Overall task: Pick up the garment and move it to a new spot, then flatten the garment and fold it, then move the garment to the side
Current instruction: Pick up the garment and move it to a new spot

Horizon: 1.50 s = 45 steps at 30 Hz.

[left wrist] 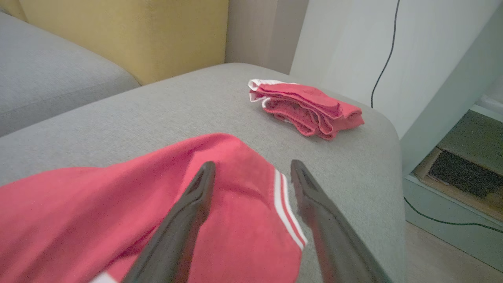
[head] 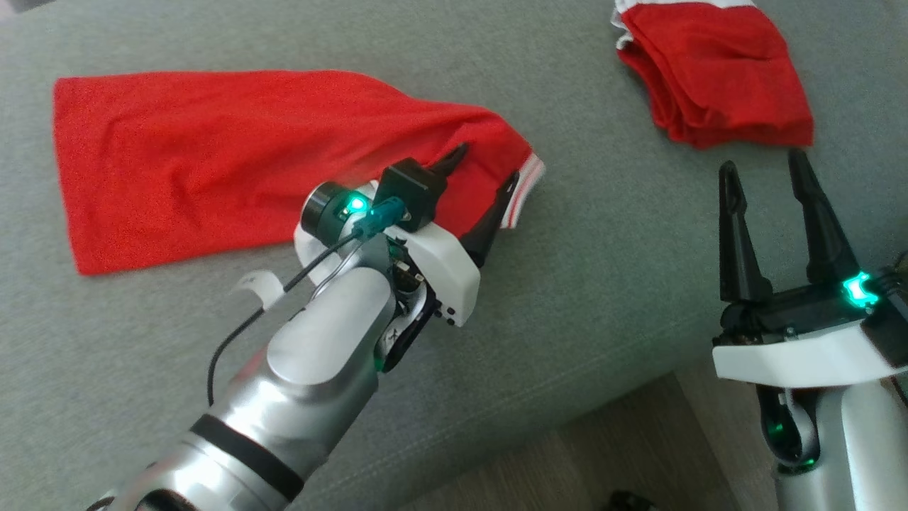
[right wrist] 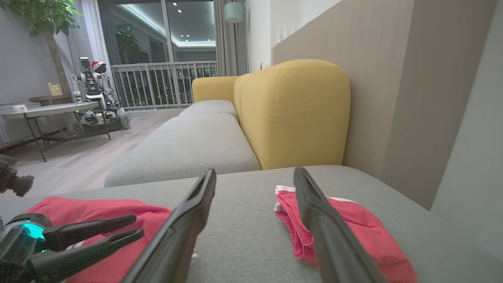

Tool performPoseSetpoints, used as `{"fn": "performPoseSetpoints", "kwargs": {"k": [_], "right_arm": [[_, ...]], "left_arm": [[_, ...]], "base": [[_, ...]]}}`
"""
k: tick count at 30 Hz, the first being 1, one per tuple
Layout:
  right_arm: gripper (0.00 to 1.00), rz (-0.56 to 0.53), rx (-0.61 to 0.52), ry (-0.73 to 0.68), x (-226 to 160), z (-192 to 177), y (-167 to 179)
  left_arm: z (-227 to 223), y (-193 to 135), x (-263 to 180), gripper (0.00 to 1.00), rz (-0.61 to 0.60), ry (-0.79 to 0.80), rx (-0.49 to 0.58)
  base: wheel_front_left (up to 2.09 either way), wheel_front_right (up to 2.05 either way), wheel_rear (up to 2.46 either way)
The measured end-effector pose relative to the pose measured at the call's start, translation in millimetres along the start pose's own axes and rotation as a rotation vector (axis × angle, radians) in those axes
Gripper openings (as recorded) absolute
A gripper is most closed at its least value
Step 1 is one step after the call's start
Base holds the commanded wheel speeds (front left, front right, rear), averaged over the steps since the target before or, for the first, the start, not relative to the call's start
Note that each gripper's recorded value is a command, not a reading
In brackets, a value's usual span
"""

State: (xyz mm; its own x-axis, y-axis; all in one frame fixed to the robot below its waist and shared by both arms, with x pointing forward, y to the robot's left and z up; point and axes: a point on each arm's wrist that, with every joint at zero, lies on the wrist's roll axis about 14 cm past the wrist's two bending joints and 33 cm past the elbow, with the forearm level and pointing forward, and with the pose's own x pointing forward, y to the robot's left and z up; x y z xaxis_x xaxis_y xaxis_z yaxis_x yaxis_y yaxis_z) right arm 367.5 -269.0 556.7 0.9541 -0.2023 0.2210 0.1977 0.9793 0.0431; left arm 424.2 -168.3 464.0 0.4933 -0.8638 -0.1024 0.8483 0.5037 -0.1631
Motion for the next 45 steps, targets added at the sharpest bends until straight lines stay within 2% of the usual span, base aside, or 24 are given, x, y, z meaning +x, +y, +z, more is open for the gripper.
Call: {"fn": "performPoseSetpoints", "kwargs": {"k": [5,7,10,14,19,24,29,35,45], "right_arm": [[1.0,0.026,0.025,-0.026,2.8,6.2,9.0],[1.0,0.04,0.035,-0.024,2.5,4.6,14.0],[1.0,0.076,0.044,-0.003,0.8,-3.0,26.9],[1.0,0.148,0.049,-0.003,5.0,-5.8,51.3],[1.0,0.224,0.07,-0.009,12.2,-7.1,79.5],[1.0,0.259,0.077,0.024,3.6,-15.8,90.9],[1.0,0.263,0.065,0.047,-10.6,-18.8,88.4],[1.0,0.289,0.059,0.064,-27.7,-19.6,92.5],[1.0,0.3,0.06,0.049,-30.4,-14.1,95.6]], "left_arm": [[30.9,3.5,-13.5,1.0,0.039,-0.117,0.054],[41.0,12.1,-27.3,1.0,0.092,-0.158,0.081],[46.9,35.9,-61.2,1.0,0.238,-0.196,0.085],[66.6,69.9,-123.4,1.0,0.499,-0.3,0.067],[78.5,84.2,-195.3,1.0,0.729,-0.381,0.084],[66.0,83.9,-250.2,1.0,0.881,-0.361,0.115],[59.9,70.7,-283.3,1.0,0.944,-0.346,0.166],[49.3,51.4,-303.5,1.0,0.967,-0.338,0.162],[48.2,43.1,-306.1,1.0,0.959,-0.348,0.156]], "base": [[0.0,0.0,0.0],[0.0,0.0,0.0],[0.0,0.0,0.0],[0.0,0.0,0.0],[0.0,0.0,0.0],[0.0,0.0,0.0],[0.0,0.0,0.0],[0.0,0.0,0.0],[0.0,0.0,0.0]]}}
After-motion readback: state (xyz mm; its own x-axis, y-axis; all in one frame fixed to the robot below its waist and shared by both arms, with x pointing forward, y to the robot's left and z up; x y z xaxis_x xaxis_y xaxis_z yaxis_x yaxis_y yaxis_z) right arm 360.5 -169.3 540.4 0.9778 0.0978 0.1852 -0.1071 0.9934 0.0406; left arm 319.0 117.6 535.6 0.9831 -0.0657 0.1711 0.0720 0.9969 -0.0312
